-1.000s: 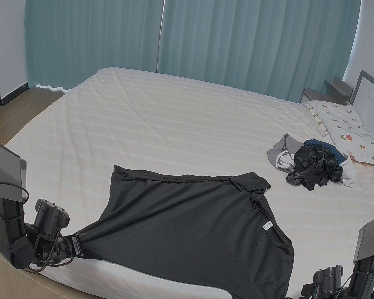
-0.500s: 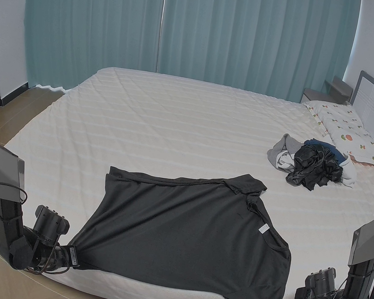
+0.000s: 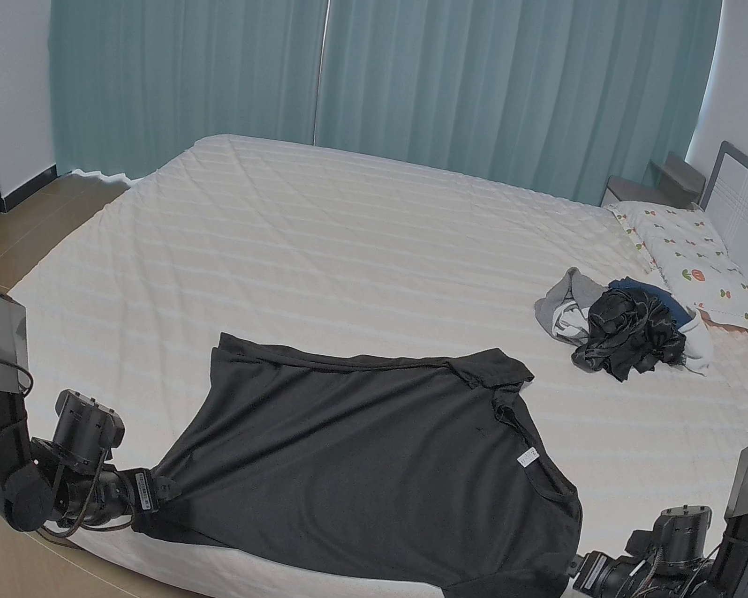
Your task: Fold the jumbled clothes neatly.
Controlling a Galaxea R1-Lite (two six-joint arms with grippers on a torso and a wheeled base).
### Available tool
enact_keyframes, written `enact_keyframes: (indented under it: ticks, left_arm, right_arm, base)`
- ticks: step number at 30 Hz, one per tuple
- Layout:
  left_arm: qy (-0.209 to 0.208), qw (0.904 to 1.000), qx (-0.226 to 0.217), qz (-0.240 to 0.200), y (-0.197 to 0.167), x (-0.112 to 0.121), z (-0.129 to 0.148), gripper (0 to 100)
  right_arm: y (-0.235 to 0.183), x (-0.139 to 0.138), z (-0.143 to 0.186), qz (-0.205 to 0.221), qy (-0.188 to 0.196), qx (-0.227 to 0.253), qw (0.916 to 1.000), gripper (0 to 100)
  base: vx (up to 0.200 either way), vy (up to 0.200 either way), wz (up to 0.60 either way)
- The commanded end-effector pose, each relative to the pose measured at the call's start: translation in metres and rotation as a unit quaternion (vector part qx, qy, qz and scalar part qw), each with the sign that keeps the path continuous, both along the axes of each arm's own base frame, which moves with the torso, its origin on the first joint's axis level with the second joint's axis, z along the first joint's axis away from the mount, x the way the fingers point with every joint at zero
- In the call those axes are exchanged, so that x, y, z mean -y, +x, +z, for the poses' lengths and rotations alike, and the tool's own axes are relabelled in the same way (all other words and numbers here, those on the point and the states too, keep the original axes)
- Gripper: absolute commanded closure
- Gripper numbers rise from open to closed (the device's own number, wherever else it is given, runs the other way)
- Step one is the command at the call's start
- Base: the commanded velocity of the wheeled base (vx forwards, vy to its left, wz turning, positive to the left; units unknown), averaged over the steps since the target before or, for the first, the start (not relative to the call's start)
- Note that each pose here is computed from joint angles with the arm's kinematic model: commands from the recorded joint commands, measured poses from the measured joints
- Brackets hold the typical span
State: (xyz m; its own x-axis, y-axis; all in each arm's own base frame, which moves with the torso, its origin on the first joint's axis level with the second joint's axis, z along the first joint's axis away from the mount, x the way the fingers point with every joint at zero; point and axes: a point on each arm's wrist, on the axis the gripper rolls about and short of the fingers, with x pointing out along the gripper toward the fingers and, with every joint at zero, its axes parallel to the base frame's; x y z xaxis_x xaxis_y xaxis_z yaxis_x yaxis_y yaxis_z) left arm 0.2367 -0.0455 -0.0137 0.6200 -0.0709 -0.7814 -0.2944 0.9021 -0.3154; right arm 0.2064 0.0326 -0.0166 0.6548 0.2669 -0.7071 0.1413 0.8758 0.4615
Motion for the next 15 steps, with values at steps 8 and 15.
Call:
enact_keyframes:
  ticks: [8,15]
  left_arm:
    - [-0.034,0.9974,0.054,0.033,0.013,-0.005,0.021,0]
    - [-0.046,0.9960,0.061,0.046,0.019,-0.006,0.022,0]
  right_arm:
    - [0.001,0.009,0.010,-0.026,0.011,0.032,0.9991,0]
    - [0.003,0.008,0.007,-0.024,0.013,0.031,0.9991,0]
  base:
    - [0.025,0.000,0.00]
    - [0.200,0.000,0.00]
